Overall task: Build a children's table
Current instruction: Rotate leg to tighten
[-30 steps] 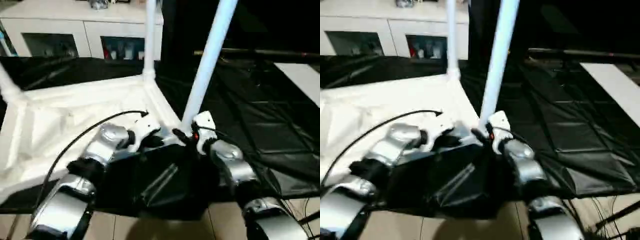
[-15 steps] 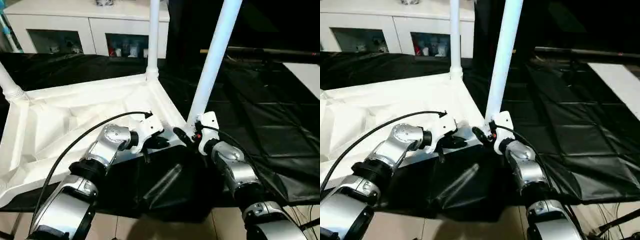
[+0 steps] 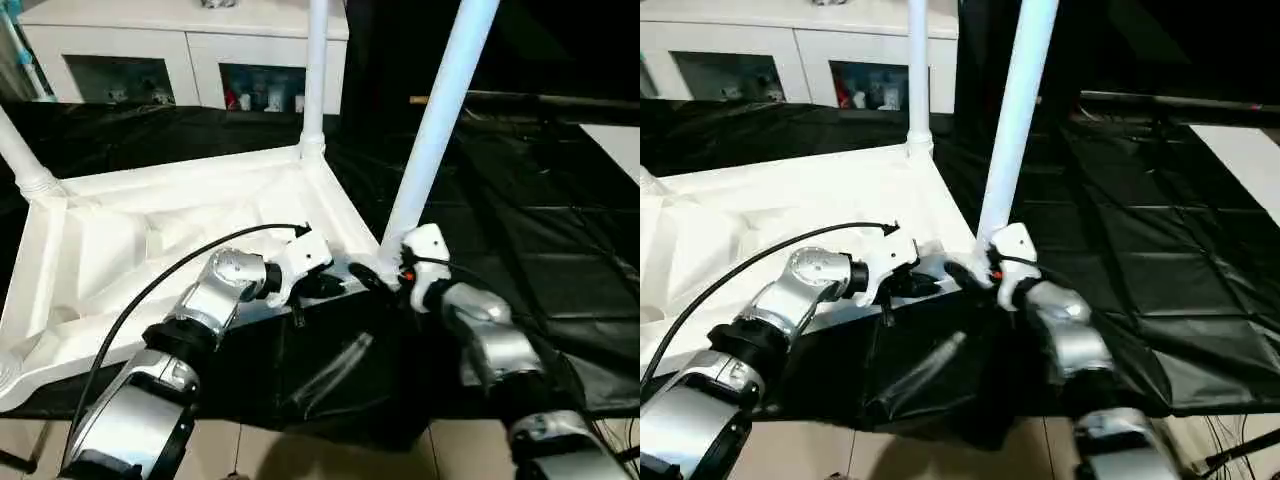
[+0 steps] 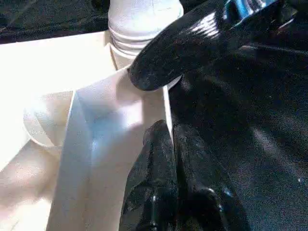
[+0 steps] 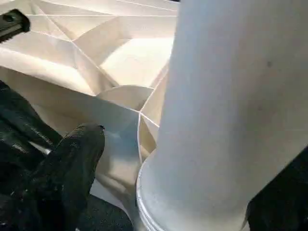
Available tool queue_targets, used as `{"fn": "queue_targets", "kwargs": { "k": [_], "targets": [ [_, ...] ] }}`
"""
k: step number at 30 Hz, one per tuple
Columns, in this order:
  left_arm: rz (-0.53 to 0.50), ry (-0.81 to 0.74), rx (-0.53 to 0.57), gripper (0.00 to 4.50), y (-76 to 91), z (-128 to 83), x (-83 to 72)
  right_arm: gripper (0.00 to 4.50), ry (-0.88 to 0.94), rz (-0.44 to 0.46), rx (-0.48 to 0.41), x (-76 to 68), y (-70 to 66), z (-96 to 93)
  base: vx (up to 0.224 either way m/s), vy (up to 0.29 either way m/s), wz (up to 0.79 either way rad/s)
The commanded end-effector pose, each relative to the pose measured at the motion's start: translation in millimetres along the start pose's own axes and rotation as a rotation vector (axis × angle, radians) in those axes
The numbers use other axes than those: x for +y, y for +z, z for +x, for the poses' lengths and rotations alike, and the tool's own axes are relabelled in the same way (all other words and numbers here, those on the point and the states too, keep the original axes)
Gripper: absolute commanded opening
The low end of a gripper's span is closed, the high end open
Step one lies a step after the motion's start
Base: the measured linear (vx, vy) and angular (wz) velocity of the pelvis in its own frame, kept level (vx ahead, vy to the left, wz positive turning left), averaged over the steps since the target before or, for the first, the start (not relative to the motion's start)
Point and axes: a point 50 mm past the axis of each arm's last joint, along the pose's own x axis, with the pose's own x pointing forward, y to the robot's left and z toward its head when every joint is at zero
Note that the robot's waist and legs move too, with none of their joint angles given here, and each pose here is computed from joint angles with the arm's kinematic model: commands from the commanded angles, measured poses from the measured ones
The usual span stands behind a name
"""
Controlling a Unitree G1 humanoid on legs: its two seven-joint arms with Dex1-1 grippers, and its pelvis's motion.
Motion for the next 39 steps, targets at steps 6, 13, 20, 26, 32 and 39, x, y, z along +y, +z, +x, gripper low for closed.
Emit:
{"fn": "queue_targets", "kwargs": {
  "k": [6, 13, 20, 26, 32, 39],
  "targets": [
    [0.022, -0.212, 0.059, 0.00, -19.5, -16, -16.5, 4.44, 0.349, -0.119, 0.016, -2.3, 10.3, -30.9, 0.000, 0.000, 0.00],
    [0.024, -0.296, 0.077, 0.00, -23.8, -31, -20.5, 4.44, 0.428, -0.155, 0.050, -7.1, 12.4, -40.2, 0.000, 0.000, 0.00],
    [0.025, -0.340, 0.091, 0.00, -23.9, -40, -22.8, 4.44, 0.507, -0.177, 0.086, -4.2, 9.4, -39.7, 0.000, 0.000, 0.00],
    [0.029, -0.322, 0.095, 0.00, -22.4, -41, -20.2, 3.99, 0.507, -0.179, 0.094, -1.6, 8.4, -32.2, 0.000, 0.000, 0.00],
    [0.027, -0.318, 0.094, 0.00, -20.6, -40, -20.2, 3.56, 0.526, -0.183, 0.106, 0.1, 5.7, -31.4, 0.000, 0.000, 0.00],
    [0.024, -0.312, 0.097, 0.00, -20.6, -39, -19.6, 2.88, 0.530, -0.180, 0.112, -1.1, 4.1, -30.9, 0.000, 0.000, 0.00]
  ]
}}
